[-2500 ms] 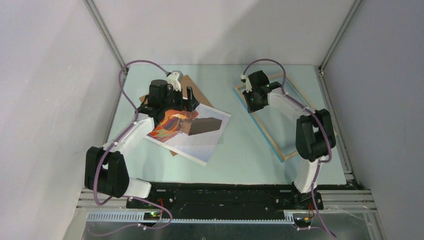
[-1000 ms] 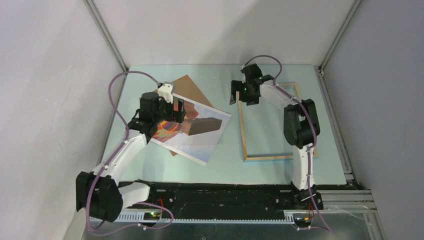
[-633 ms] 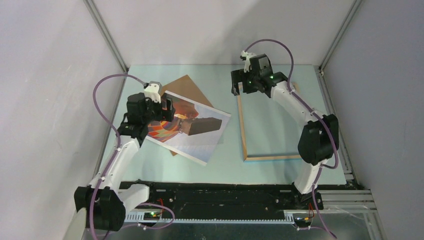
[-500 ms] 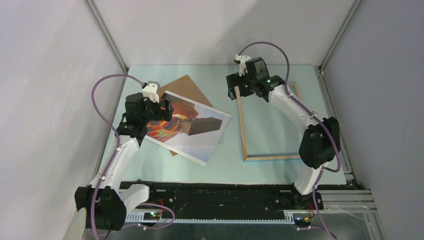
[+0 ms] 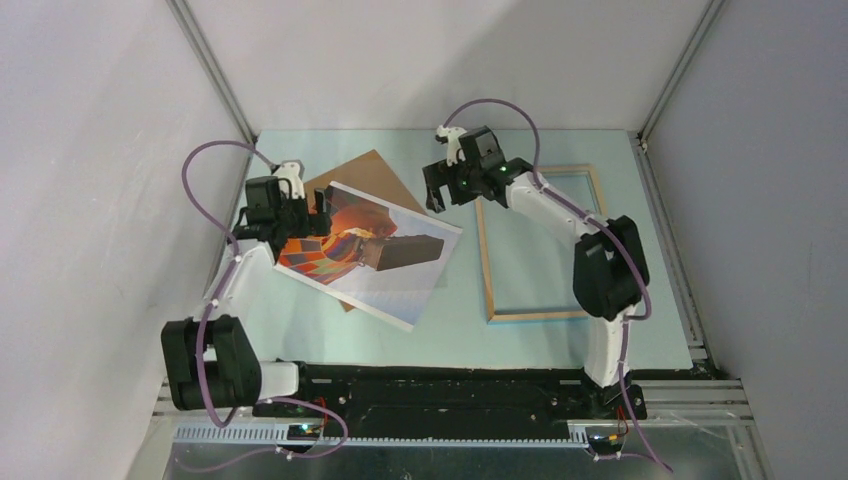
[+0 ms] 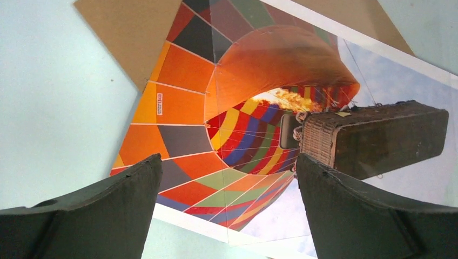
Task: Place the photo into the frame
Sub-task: Pick up the photo frame item at the center of the board.
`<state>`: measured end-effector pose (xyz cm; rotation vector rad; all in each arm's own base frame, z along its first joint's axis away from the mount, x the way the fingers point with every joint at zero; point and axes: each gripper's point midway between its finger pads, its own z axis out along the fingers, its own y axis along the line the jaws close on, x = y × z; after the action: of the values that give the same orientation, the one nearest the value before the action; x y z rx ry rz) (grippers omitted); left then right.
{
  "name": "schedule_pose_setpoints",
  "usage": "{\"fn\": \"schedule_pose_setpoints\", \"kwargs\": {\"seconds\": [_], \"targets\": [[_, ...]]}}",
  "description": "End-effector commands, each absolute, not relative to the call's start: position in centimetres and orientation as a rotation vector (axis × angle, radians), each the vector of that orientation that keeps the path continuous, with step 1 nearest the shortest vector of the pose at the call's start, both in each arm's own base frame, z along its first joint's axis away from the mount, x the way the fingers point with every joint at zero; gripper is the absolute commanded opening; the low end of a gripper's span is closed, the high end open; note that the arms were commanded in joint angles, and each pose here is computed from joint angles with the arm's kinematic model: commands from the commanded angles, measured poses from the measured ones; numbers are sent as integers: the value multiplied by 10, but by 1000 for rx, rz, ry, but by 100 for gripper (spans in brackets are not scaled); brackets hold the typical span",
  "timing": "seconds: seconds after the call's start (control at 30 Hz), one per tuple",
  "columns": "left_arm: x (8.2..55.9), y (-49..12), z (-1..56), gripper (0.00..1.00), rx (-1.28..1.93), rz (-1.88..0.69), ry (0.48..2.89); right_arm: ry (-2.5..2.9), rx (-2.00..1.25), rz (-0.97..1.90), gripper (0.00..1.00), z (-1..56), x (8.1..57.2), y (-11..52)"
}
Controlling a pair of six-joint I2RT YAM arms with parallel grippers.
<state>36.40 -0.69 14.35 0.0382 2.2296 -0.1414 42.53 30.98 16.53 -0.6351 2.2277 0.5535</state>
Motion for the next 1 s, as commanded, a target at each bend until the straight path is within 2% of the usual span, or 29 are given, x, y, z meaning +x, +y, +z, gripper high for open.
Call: {"fn": "schedule_pose_setpoints", "kwargs": {"seconds": [0.0, 0.4, 0.7, 0.97], "targets": [[371, -3, 148, 98, -39, -182, 2259, 2225, -611, 667, 99, 165, 433, 337], [375, -25, 99, 98, -72, -380, 2419, 2407, -475, 696, 97, 98, 462, 327], [400, -36, 65, 100, -108, -501, 2507, 2440, -438, 812, 94, 79, 479, 323], [414, -34, 51, 97, -148, -499, 2536, 2453, -436, 901, 93, 72, 478, 327]]}}
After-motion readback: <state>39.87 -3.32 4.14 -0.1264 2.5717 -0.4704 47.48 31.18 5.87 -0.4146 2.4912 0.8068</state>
